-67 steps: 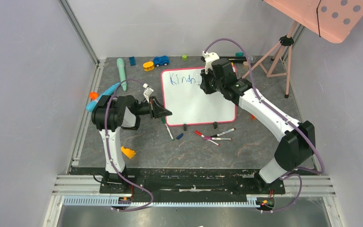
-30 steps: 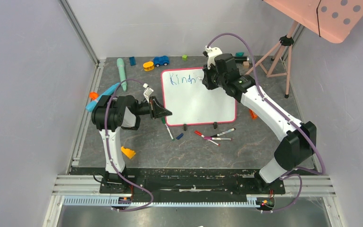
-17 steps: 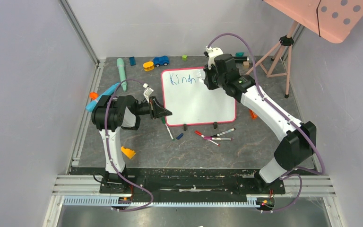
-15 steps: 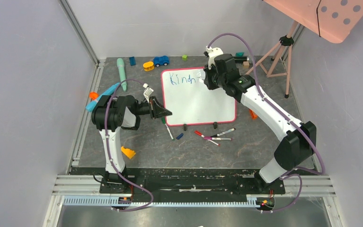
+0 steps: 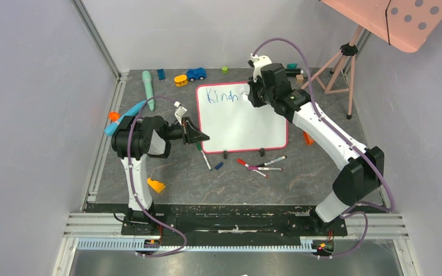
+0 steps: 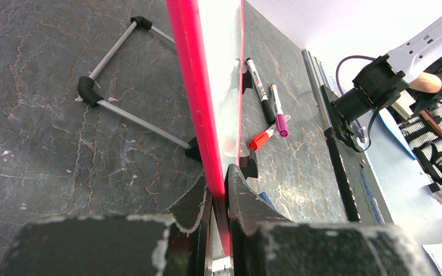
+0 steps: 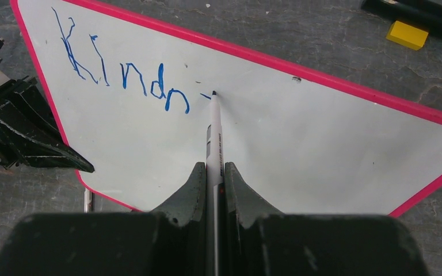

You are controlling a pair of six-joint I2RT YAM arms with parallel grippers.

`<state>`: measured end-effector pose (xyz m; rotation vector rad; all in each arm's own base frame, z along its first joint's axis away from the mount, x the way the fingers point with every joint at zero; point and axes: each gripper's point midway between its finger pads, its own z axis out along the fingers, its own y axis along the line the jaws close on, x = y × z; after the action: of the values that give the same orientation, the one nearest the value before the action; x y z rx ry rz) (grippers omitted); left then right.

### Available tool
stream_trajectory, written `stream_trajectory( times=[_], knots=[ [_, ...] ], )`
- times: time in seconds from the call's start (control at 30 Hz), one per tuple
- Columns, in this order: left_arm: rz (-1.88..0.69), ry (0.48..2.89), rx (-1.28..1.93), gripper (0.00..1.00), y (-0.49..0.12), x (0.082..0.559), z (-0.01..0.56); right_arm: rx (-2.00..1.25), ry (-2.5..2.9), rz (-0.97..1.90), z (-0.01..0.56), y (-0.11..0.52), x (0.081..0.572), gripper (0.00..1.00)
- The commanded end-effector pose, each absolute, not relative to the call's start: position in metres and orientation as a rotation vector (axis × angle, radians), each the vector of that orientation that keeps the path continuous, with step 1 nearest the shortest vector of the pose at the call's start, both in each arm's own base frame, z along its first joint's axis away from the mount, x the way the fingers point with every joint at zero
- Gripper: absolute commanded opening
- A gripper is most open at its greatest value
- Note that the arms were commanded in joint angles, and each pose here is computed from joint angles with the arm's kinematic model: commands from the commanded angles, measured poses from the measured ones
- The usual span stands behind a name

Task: Write a sentence on the whiteboard

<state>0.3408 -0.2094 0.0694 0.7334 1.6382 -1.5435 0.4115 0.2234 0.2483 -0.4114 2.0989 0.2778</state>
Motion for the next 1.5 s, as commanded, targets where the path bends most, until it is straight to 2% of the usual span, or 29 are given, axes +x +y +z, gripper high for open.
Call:
stream_trajectory(
  times=[0.0,0.87,1.17,1.47],
  knots=[
    [-1.453,1.51,0.89,0.02,-0.21,0.339,0.066,-0.38,2.042,0.284,0.269,0.225,0.426,0.0],
    [-1.455,1.512,0.889,0.02,-0.21,0.339,0.066,-0.425,2.112,0.302,0.236,0.219,0.403,0.0],
    [-1.456,1.512,0.89,0.02,-0.21,0.338,0.066,-0.391,2.077,0.251,0.253,0.21,0.406,0.0],
    [-1.454,1.511,0.891,0.02,-0.21,0.339,0.066,-0.46,2.045,0.339,0.274,0.222,0.399,0.0]
  ],
)
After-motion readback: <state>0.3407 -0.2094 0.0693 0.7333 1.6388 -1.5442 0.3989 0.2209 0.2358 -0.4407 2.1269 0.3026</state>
